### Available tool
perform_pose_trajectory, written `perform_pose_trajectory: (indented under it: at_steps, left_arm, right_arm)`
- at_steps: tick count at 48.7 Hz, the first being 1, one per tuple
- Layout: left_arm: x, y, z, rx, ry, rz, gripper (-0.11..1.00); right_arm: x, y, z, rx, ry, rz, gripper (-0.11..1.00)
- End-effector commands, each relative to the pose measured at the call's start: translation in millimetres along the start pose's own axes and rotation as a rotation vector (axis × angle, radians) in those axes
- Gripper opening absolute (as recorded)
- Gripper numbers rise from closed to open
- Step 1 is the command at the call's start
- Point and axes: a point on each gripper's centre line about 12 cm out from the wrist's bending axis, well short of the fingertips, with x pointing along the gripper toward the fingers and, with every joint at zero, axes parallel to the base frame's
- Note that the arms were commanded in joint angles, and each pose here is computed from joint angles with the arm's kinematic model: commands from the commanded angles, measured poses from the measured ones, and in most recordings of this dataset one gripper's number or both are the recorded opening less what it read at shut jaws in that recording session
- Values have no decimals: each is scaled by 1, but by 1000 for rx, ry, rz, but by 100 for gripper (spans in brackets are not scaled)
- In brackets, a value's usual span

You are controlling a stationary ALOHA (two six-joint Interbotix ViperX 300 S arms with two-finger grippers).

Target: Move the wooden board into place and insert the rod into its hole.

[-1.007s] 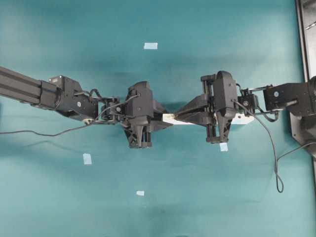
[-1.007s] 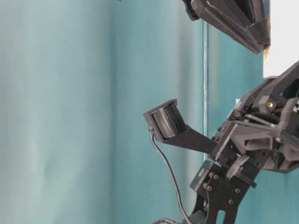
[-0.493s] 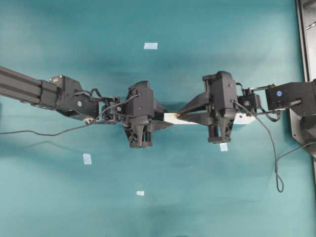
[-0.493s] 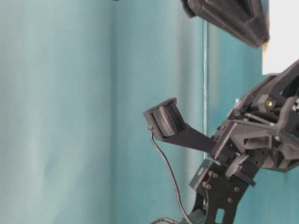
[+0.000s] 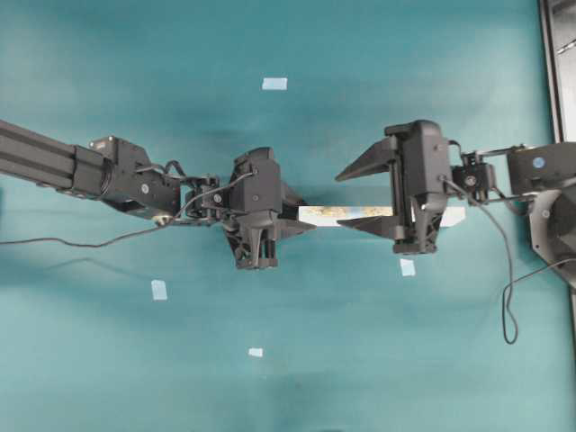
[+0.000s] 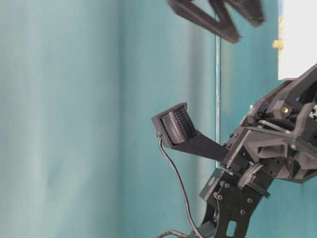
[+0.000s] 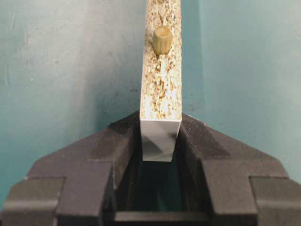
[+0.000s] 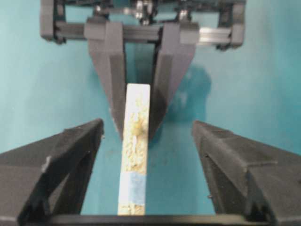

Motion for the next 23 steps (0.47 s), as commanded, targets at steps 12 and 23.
perform_pose_trajectory:
  at_steps: [12,23]
  left_arm:
    - [-3,11,3,-14,7,21,23]
    - [-4,11,4,-16,12,20,35]
  right_arm:
    - [-21,2,23,-8,-75,-3,87]
    - [-24,2,21,-8,-78,-2,87]
